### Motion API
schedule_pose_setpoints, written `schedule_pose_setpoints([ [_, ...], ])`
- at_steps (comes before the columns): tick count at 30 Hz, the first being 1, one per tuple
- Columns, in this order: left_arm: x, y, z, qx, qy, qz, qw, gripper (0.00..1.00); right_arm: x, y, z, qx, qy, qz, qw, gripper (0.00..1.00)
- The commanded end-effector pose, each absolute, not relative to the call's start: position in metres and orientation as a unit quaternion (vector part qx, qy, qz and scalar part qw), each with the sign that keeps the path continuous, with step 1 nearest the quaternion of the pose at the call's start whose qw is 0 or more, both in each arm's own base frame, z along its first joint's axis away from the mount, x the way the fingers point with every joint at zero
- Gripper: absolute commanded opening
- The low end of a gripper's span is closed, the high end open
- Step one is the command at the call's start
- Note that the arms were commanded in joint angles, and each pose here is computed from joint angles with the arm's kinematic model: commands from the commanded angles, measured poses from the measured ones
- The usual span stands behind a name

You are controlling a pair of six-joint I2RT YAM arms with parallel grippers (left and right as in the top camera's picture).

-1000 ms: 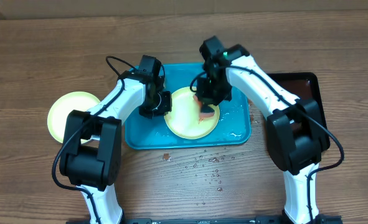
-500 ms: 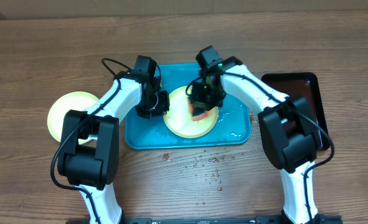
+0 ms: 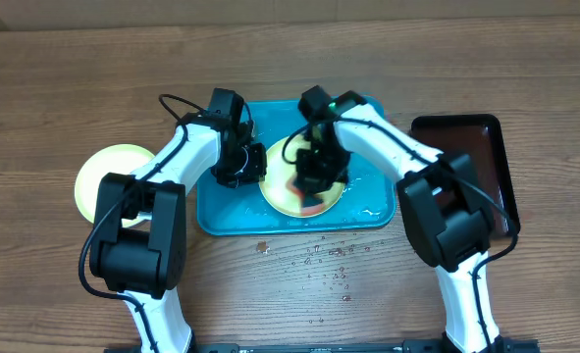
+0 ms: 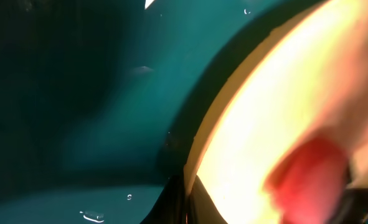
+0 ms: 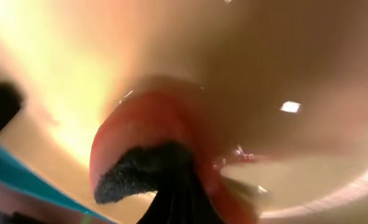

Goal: Clean dirty plates on tray and stack at the side
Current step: 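Scrub second yellow plate with sponge while left gripper holds rim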

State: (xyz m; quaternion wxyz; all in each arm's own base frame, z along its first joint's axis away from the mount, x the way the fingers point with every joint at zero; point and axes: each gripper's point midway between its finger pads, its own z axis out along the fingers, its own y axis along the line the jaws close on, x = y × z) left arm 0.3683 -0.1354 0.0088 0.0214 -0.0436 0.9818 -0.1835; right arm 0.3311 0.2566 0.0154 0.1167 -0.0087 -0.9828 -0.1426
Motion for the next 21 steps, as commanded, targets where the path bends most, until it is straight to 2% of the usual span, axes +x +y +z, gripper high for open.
schedule_pose_setpoints([
  [1, 0.372, -0.124, 0.006, -0.066, 0.980, -0.189, 0.020, 0.04, 0.365, 0.202, -0.002, -0.032, -0.996, -0.045, 0.066, 0.04],
  [7, 0.370, -0.123, 0.005, -0.054, 0.981, -0.188, 0.018, 0.04, 0.399, 0.211, -0.002, -0.031, -0.997, -0.068, 0.000, 0.04],
  [12, 0.370, -0.124, 0.006, -0.054, 0.980, -0.191, 0.016, 0.04, 0.414, 0.261, -0.001, -0.003, -0.989, -0.145, -0.040, 0.04],
  [15, 0.370, -0.124, 0.006, -0.054, 0.980, -0.191, 0.016, 0.04, 0.400, 0.303, -0.001, 0.031, -0.977, -0.210, -0.023, 0.04],
  [21, 0.370, -0.124, 0.006, -0.054, 0.980, -0.191, 0.017, 0.04, 0.359, 0.337, 0.005, 0.082, -0.961, -0.261, 0.036, 0.04],
])
